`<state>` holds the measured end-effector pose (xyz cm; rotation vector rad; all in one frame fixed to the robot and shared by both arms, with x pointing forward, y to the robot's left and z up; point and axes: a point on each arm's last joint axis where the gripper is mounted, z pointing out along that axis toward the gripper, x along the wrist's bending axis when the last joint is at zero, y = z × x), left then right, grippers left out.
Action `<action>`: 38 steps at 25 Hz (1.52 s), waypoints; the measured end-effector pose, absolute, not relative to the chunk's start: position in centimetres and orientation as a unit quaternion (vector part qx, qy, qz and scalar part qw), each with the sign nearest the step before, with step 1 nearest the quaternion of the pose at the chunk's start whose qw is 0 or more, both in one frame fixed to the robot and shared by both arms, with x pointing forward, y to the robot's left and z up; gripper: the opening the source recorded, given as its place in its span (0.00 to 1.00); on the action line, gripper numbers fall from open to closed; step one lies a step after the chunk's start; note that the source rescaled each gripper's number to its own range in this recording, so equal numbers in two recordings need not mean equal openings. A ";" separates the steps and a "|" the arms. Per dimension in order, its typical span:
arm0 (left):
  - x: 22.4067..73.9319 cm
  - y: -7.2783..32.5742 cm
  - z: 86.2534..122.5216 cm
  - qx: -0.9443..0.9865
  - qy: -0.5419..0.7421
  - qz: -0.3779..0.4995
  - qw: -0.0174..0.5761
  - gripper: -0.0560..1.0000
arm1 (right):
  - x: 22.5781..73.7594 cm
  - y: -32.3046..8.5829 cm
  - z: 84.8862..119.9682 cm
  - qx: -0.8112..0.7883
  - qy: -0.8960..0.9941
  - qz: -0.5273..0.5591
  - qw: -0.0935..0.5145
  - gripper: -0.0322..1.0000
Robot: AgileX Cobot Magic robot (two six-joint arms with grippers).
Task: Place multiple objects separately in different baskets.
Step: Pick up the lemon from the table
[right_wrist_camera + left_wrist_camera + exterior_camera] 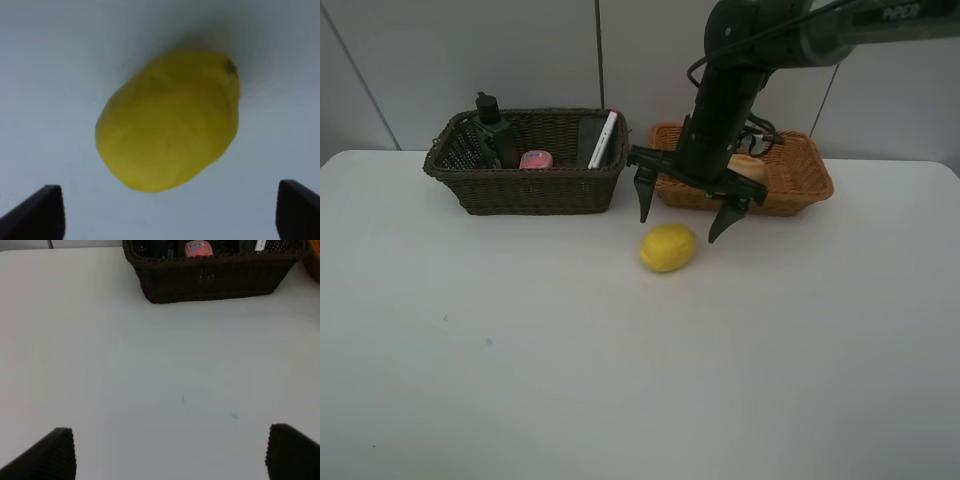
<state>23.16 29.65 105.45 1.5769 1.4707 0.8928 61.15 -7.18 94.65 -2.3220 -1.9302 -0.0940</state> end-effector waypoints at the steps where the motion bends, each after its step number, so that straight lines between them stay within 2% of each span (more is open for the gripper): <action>1: 23.2 29.6 105.4 0.621 0.579 0.352 0.393 1.00 | 61.2 -7.1 94.7 -0.769 -0.635 -0.036 0.059 1.00; 11: 23.2 29.6 105.4 0.621 0.579 0.352 0.393 1.00 | 61.8 -7.0 92.4 -0.779 -0.625 -0.026 0.046 1.00; 24: 23.2 29.6 105.4 0.621 0.579 0.352 0.393 1.00 | 62.1 -6.0 91.1 -0.778 -0.626 -0.052 0.030 1.00; 38: 23.2 29.6 105.4 0.621 0.579 0.352 0.393 1.00 | 62.1 -6.0 87.5 -0.781 -0.624 -0.013 0.035 1.00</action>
